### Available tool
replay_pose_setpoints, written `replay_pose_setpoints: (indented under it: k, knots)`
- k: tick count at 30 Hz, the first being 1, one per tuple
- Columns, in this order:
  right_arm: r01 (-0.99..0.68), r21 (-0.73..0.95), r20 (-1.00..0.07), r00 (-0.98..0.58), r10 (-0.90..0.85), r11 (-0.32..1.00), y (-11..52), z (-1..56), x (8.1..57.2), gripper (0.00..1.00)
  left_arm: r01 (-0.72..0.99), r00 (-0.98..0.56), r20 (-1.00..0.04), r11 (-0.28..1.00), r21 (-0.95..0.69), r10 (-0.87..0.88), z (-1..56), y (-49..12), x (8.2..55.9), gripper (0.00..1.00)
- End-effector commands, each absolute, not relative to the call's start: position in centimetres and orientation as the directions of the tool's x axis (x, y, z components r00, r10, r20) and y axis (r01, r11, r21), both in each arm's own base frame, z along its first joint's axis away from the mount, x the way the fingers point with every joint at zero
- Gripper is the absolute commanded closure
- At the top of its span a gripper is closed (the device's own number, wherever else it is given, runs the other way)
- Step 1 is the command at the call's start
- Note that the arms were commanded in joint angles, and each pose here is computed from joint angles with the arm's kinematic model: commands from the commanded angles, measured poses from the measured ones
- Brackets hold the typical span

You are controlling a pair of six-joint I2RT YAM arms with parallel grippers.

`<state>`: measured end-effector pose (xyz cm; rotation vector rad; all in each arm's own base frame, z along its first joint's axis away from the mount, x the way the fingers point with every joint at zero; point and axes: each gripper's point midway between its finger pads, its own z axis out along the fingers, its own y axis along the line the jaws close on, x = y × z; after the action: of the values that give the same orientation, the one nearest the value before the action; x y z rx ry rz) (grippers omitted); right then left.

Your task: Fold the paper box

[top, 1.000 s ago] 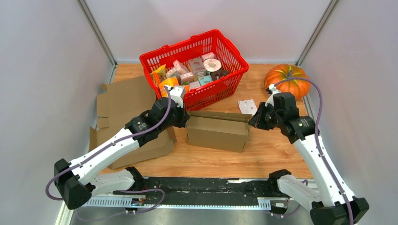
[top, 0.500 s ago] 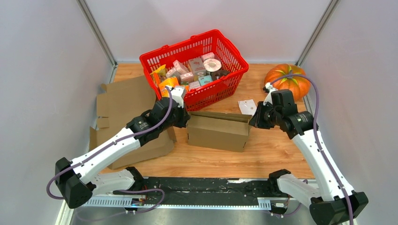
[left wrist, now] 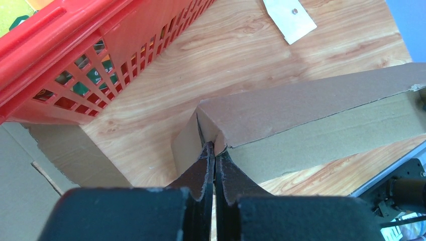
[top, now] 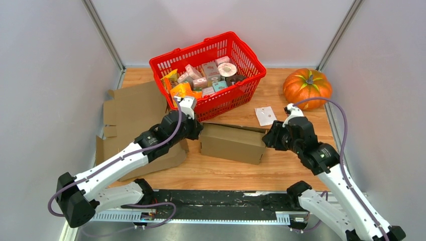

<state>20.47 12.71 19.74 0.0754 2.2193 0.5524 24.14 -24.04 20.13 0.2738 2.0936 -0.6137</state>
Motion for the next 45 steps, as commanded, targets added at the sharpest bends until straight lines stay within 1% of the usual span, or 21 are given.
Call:
replay_pose_setpoints:
  k: [1, 2, 4, 5, 7, 8, 10, 13, 15, 17, 19, 24, 28, 31, 36, 37, 39, 40, 42, 43, 45]
  knots:
    - [-0.061, 0.385, -0.618, -0.758, 0.208, 0.921, 11.9, 21.5, 18.0, 0.48, 0.408, -0.684, -0.721, 0.878, -0.251, 0.112, 14.0, -22.5, 21.3, 1.00]
    - [-0.080, 0.427, -0.617, -0.754, 0.225, 0.901, 12.4, 24.3, 17.6, 0.32, 0.410, -0.682, -0.723, 0.877, -0.252, 0.111, 14.0, -22.6, 21.3, 1.00]
    - [-0.030, 0.434, -0.597, -0.758, 0.263, 0.900, 11.8, 25.1, 17.0, 0.08, 0.412, -0.677, -0.728, 0.876, -0.250, 0.111, 14.1, -22.7, 21.3, 1.00]
    - [0.022, 0.473, -0.577, -0.748, 0.328, 0.881, 11.6, 26.1, 17.6, 0.00, 0.419, -0.674, -0.730, 0.874, -0.247, 0.116, 14.1, -22.7, 21.3, 1.00]
    - [0.091, 0.532, -0.540, -0.730, 0.420, 0.842, 11.4, 26.7, 19.1, 0.00, 0.418, -0.670, -0.733, 0.876, -0.240, 0.119, 14.2, -22.7, 21.4, 1.00]
    - [0.153, 0.579, -0.471, -0.739, 0.482, 0.801, 11.8, 26.5, 19.8, 0.00, 0.422, -0.666, -0.736, 0.875, -0.235, 0.124, 14.3, -22.7, 21.3, 1.00]
    - [0.174, 0.639, -0.432, -0.724, 0.537, 0.749, 12.5, 26.7, 21.6, 0.00, 0.420, -0.665, -0.736, 0.878, -0.229, 0.126, 14.2, -22.5, 21.3, 1.00]
    - [0.238, 0.651, -0.403, -0.696, 0.594, 0.720, 12.6, 25.8, 23.6, 0.00, 0.424, -0.665, -0.735, 0.878, -0.225, 0.133, 14.3, -22.4, 21.2, 1.00]
    - [0.236, 0.683, -0.402, -0.668, 0.626, 0.691, 12.9, 25.5, 24.6, 0.07, 0.426, -0.661, -0.739, 0.876, -0.227, 0.130, 14.5, -22.4, 21.1, 1.00]
    - [0.228, 0.707, -0.395, -0.658, 0.641, 0.670, 13.1, 25.4, 24.6, 0.28, 0.424, -0.662, -0.738, 0.877, -0.227, 0.129, 14.5, -22.3, 21.1, 1.00]
    - [0.255, 0.712, -0.374, -0.651, 0.660, 0.654, 13.1, 24.5, 24.6, 0.44, 0.428, -0.661, -0.739, 0.874, -0.229, 0.130, 14.7, -22.3, 20.9, 1.00]
    - [0.285, 0.697, -0.347, -0.669, 0.657, 0.658, 13.1, 23.4, 23.9, 0.51, 0.426, -0.657, -0.742, 0.877, -0.224, 0.130, 15.0, -22.2, 20.9, 1.00]
    - [0.292, 0.700, -0.359, -0.645, 0.675, 0.652, 12.8, 23.2, 23.3, 0.65, 0.426, -0.663, -0.738, 0.876, -0.228, 0.130, 15.0, -22.3, 20.8, 1.00]
    - [0.295, 0.711, -0.341, -0.650, 0.679, 0.639, 13.1, 22.7, 22.8, 0.65, 0.430, -0.663, -0.737, 0.872, -0.235, 0.129, 15.1, -22.6, 20.7, 1.00]
    - [0.301, 0.674, -0.379, -0.643, 0.666, 0.674, 12.8, 22.7, 22.1, 0.66, 0.426, -0.669, -0.731, 0.874, -0.235, 0.130, 14.9, -22.6, 20.6, 1.00]
    - [0.295, 0.672, -0.386, -0.644, 0.661, 0.680, 12.9, 22.6, 21.9, 0.71, 0.424, -0.670, -0.732, 0.875, -0.235, 0.128, 14.9, -22.6, 20.6, 1.00]
    - [0.301, 0.662, -0.403, -0.629, 0.665, 0.686, 12.9, 21.8, 22.0, 0.76, 0.423, -0.672, -0.730, 0.874, -0.240, 0.125, 14.8, -22.7, 20.5, 1.00]
    - [0.281, 0.662, -0.435, -0.611, 0.661, 0.695, 12.9, 21.8, 21.9, 0.83, 0.420, -0.674, -0.729, 0.874, -0.245, 0.120, 14.7, -22.7, 20.4, 1.00]
    - [0.259, 0.668, -0.485, -0.559, 0.673, 0.697, 12.8, 21.6, 22.6, 0.89, 0.421, -0.673, -0.730, 0.873, -0.248, 0.117, 14.6, -22.8, 20.3, 1.00]
    - [0.238, 0.665, -0.494, -0.571, 0.656, 0.708, 13.4, 20.8, 22.0, 0.93, 0.420, -0.676, -0.728, 0.873, -0.249, 0.117, 14.4, -22.8, 20.3, 1.00]
    - [0.228, 0.658, -0.535, -0.529, 0.658, 0.718, 13.1, 20.8, 22.2, 0.94, 0.420, -0.676, -0.728, 0.872, -0.252, 0.115, 14.3, -22.7, 20.2, 1.00]
